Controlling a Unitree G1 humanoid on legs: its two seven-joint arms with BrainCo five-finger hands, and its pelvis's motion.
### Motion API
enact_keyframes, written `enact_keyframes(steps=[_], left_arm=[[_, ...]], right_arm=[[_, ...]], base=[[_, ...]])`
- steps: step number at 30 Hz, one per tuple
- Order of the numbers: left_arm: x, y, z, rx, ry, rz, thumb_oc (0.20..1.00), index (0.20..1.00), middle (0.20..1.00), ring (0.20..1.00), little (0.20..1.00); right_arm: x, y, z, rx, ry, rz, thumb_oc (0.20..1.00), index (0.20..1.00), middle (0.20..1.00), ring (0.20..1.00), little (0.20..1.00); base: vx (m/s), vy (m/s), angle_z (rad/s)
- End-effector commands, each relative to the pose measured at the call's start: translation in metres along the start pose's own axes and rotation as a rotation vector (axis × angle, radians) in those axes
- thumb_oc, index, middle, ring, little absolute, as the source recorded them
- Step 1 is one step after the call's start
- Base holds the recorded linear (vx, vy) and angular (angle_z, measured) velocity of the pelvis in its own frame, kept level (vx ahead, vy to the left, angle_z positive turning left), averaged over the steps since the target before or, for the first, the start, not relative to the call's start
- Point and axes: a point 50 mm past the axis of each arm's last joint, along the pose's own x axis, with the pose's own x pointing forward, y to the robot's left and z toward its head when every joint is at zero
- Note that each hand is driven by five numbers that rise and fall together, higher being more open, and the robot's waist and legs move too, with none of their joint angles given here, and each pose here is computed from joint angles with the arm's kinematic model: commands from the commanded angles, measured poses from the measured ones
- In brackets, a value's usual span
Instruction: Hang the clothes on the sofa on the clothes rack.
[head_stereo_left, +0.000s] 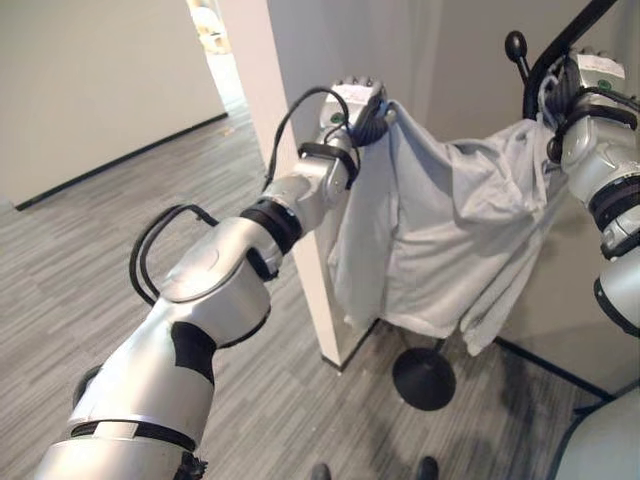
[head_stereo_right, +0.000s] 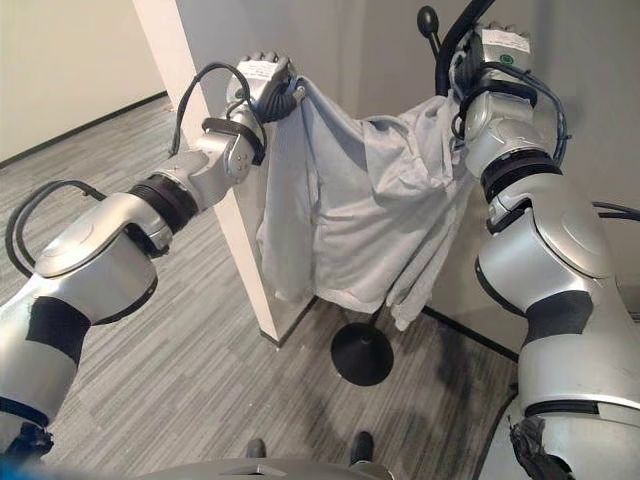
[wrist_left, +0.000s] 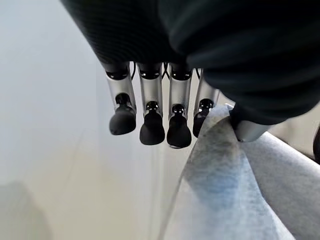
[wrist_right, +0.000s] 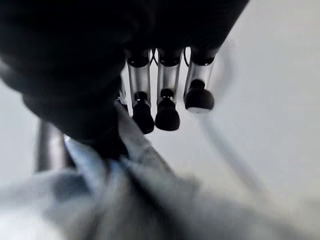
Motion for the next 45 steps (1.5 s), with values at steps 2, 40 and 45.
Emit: enact_keyframes(steps=[2, 40, 45], left_arm=[[0.032, 0.064, 0.013, 0.070, -0.024, 0.167, 0.200, 0.200, 0.200, 0.200, 0.200], [0.018, 0.102, -0.003, -0.103, -0.063, 0.346, 0.200, 0.200, 0.200, 0.200, 0.200], [-0.009, 0.109, -0.031, -0.112, -0.040, 0.433, 0.200, 0.200, 0.200, 0.200, 0.200]], right_arm=[[0.011, -0.030, 0.004, -0.072, 0.016, -0.025, 0.200, 0.200, 0.200, 0.200, 0.200], [-0.035, 0.044, -0.055, 0.450, 0.092, 0.036, 0.200, 0.200, 0.200, 0.200, 0.200], [-0.061, 0.022, -0.051, 0.634, -0.069, -0.158, 0.200, 0.200, 0.200, 0.200, 0.200]], base=[[-0.03, -0.008, 0.08], [0.01, 0.003, 0.01], [0.05, 0.049, -0.11]])
